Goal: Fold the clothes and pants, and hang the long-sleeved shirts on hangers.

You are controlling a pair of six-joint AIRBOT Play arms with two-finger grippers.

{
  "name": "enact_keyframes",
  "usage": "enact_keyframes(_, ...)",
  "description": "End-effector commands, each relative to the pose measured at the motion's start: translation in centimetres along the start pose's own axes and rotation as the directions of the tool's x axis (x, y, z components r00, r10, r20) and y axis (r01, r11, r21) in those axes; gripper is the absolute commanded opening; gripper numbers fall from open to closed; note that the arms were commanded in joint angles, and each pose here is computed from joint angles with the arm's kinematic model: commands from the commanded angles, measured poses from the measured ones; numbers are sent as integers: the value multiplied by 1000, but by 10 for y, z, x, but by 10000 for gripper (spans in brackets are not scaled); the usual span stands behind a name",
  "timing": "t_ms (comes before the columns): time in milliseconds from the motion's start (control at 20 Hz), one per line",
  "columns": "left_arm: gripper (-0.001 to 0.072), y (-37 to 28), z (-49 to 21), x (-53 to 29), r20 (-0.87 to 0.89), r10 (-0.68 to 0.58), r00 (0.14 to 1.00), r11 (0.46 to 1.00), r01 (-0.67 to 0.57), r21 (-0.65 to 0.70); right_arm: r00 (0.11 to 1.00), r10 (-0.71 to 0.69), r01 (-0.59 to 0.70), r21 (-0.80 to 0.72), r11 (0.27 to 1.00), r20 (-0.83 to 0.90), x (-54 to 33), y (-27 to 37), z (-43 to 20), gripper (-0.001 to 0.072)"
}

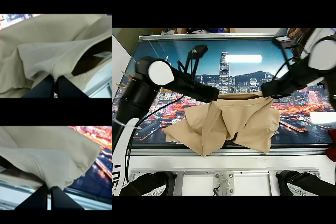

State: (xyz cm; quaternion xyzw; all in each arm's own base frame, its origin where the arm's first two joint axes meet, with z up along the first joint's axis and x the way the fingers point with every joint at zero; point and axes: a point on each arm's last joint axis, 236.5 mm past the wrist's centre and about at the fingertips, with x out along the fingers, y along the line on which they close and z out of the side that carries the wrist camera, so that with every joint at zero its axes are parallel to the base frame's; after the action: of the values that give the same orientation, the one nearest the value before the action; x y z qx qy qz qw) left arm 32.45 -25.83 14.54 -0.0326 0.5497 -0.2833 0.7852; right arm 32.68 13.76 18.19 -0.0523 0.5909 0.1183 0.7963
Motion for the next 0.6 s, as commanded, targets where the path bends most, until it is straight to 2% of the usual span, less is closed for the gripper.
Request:
enact_keyframes(0, 22, 18, -28, 29, -98, -6, 995, 999, 3, -35, 998, 60, -60, -56, 997, 5, 43, 12, 18, 30)
enact_keyframes(200, 23, 35, -46, 43, -97, 8, 995, 997, -16, -80, 995, 103, -103, -26, 994, -15, 77, 21, 13, 41)
enact_keyframes(250, 22, 38, -49, 42, -94, 10, 996, 996, -18, -87, 992, 127, -127, -24, 992, -17, 77, 27, 13, 95)
enact_keyframes(300, 23, 39, -53, 42, -92, 11, 996, 996, -19, -90, 989, 149, -149, -23, 989, -6, 74, 32, 15, 313)
enact_keyframes(350, 22, 39, -56, 41, -94, 11, 995, 996, -20, -90, 986, 163, -163, -23, 986, 15, 70, 35, 17, 561)
enact_keyframes(400, 22, 38, -59, 40, -94, 10, 995, 996, -18, -88, 985, 168, -168, -25, 986, 35, 64, 36, 19, 630)
enact_keyframes(550, 22, 27, -66, 37, -79, -1, 997, 998, -4, -60, 978, 178, -177, -12, 984, 110, 34, 39, 18, 629)
